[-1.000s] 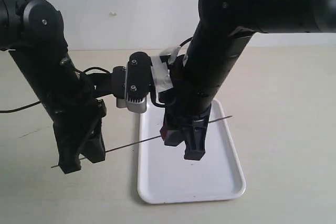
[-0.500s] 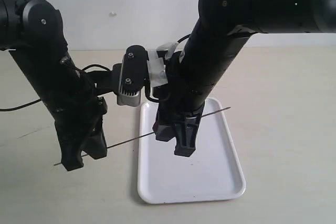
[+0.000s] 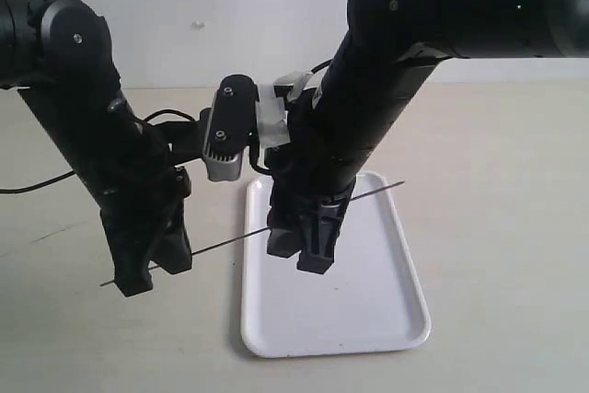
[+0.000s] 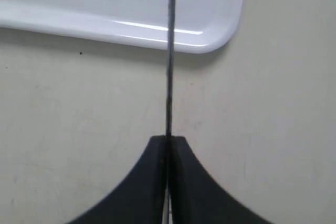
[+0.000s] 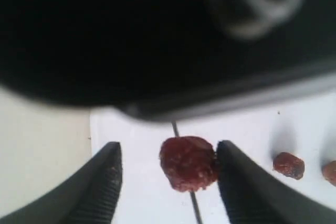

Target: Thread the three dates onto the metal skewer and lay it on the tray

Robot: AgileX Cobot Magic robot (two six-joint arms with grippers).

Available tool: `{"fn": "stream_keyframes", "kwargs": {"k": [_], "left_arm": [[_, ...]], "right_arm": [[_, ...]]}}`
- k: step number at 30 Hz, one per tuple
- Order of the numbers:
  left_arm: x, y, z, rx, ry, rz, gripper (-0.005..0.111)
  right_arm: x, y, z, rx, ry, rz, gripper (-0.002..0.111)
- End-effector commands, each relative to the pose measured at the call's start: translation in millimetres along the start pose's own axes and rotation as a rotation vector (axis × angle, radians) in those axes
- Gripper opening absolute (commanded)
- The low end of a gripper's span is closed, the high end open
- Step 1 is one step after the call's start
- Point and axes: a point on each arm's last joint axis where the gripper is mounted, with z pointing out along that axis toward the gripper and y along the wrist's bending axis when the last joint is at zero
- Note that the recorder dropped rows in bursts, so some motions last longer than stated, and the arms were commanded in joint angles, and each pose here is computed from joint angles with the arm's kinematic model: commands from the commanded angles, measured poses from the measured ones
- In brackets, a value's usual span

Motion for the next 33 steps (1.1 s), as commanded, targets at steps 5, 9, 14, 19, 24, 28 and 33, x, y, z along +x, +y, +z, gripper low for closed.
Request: {"fn": "stream_keyframes", "kwargs": {"k": [5,9,14,19,24,28,33], "left_arm": [[-4.5,-0.2,-1.7,-0.013,-0.02,0.0,0.0],[-6.2,2.5,-1.9,-0.043,-0.039,-0.007,0.0],[-5.3,1.1,-1.8,-0.027,-0.029,-0.009,0.0],[0.6,-2.8,-1.9,0.02,0.031,-0.01,0.0],[10.9,0.4,-2.7,0.013,0.099,-0.084,0.0],[30.7,15.3,-9.3,0.031,0.07,-0.279,0.0],[61.2,31.4,-16.9,0.07,0.033,-0.437,0.0]], "right_arm": [[-3.4,0.1,-10.1,0.051,-0.033,0.013,0.064],[-3.6,0.7,-25.9,0.103,-0.037,0.014,0.064],[3.5,-2.0,-55.6,0.255,0.017,0.072,0.063],[4.0,-5.9,-98.5,0.49,-0.076,0.235,0.058],[7.3,-14.0,-139.4,0.775,-0.187,0.358,0.056],[24.7,-32.1,-151.0,0.923,-0.223,0.56,0.059],[69.6,-67.7,-141.6,0.953,-0.255,0.971,0.061]]}}
